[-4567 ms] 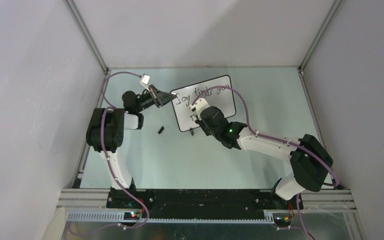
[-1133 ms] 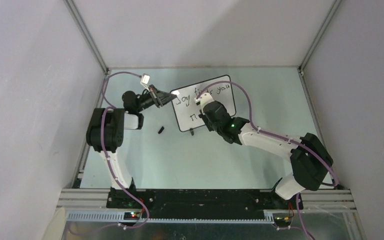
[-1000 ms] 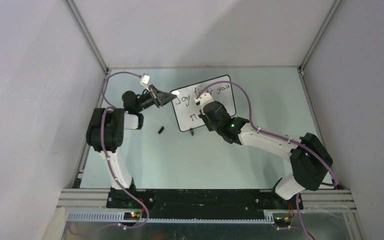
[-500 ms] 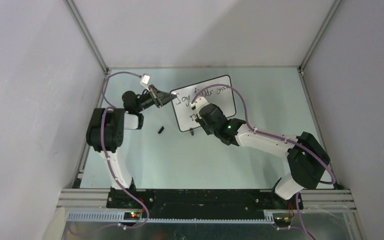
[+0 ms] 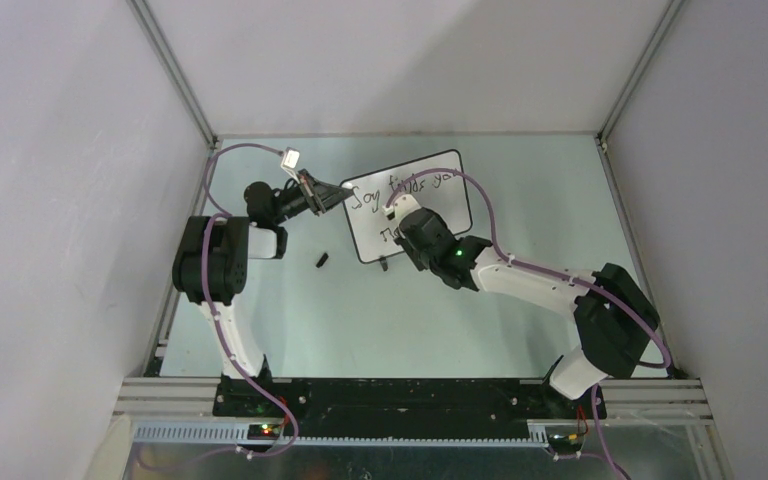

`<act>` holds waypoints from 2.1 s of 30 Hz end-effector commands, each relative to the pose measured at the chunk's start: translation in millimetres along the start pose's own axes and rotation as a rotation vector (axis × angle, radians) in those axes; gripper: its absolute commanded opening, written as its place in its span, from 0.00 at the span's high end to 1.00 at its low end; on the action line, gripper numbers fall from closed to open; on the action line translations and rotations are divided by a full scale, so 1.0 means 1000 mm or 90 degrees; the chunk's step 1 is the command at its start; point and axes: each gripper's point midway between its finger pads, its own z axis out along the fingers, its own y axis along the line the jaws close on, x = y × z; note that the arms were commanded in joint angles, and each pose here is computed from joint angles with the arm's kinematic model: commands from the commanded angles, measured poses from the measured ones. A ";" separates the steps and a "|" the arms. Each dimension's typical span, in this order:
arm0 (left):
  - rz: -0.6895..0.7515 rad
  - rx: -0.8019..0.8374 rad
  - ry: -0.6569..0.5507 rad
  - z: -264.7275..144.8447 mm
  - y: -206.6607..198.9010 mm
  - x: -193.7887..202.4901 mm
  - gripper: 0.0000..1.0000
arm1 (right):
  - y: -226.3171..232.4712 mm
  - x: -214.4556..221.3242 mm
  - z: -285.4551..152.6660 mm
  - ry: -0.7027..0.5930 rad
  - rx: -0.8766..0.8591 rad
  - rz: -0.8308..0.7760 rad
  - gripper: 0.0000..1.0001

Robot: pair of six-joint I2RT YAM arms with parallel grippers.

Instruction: Write a sentence on the whiteboard

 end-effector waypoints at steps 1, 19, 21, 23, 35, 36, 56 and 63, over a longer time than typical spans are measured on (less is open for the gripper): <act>0.059 0.017 -0.012 -0.002 -0.009 -0.012 1.00 | -0.021 -0.023 -0.001 -0.035 0.047 0.040 1.00; 0.058 0.018 -0.011 -0.003 -0.009 -0.011 1.00 | -0.027 -0.048 -0.005 -0.095 0.047 0.064 1.00; 0.060 0.018 -0.011 -0.002 -0.009 -0.012 1.00 | -0.027 -0.052 -0.006 -0.099 0.047 0.064 1.00; 0.059 0.018 -0.011 -0.002 -0.009 -0.012 1.00 | -0.027 -0.055 -0.007 -0.103 0.046 0.064 1.00; 0.059 0.018 -0.011 -0.002 -0.009 -0.012 1.00 | -0.019 -0.061 -0.008 -0.111 0.035 0.053 1.00; 0.060 0.018 -0.011 -0.002 -0.009 -0.012 1.00 | -0.018 -0.061 -0.008 -0.110 0.032 0.052 1.00; 0.060 0.018 -0.012 -0.003 -0.010 -0.011 1.00 | -0.031 -0.060 -0.028 -0.127 0.030 0.080 1.00; 0.060 0.018 -0.012 -0.003 -0.010 -0.012 1.00 | -0.042 -0.050 -0.022 -0.110 0.040 0.090 1.00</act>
